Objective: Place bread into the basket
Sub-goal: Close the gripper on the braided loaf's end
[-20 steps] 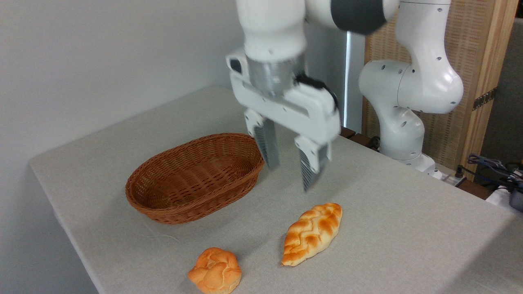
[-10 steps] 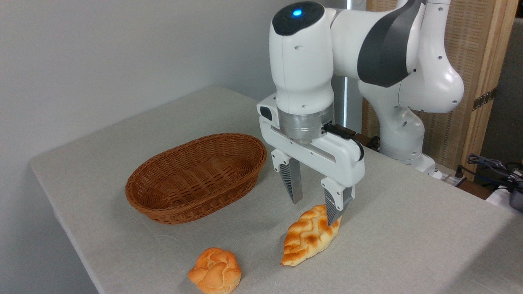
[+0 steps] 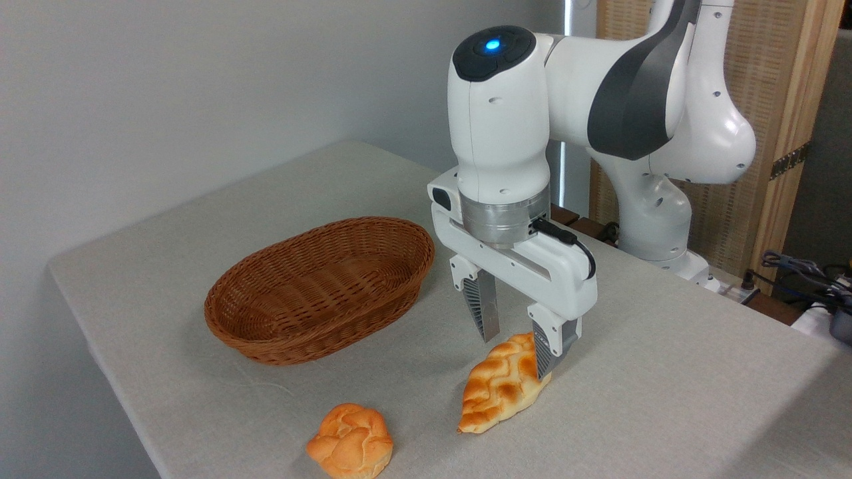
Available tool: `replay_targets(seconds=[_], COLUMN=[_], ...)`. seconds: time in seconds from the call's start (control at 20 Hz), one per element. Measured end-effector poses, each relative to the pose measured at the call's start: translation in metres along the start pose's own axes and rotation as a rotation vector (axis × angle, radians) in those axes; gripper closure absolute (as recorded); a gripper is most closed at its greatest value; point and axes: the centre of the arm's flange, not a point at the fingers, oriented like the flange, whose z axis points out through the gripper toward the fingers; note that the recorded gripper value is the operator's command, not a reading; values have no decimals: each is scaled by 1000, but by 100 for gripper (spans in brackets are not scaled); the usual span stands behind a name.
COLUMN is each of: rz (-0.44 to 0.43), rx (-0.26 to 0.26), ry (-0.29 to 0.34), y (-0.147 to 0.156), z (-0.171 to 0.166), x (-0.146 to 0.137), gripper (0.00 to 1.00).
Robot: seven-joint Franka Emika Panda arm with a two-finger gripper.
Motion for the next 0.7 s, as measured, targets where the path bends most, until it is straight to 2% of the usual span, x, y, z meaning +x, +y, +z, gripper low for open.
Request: replay_targets(seconds=[0.6, 0.65, 0.7], rz=[5, 5, 5], rx=[14, 16, 17], ry=[12, 13, 13], y=[-8, -8, -8], z=[20, 22, 24], x=[-5, -5, -5], gripper=[0, 1, 6])
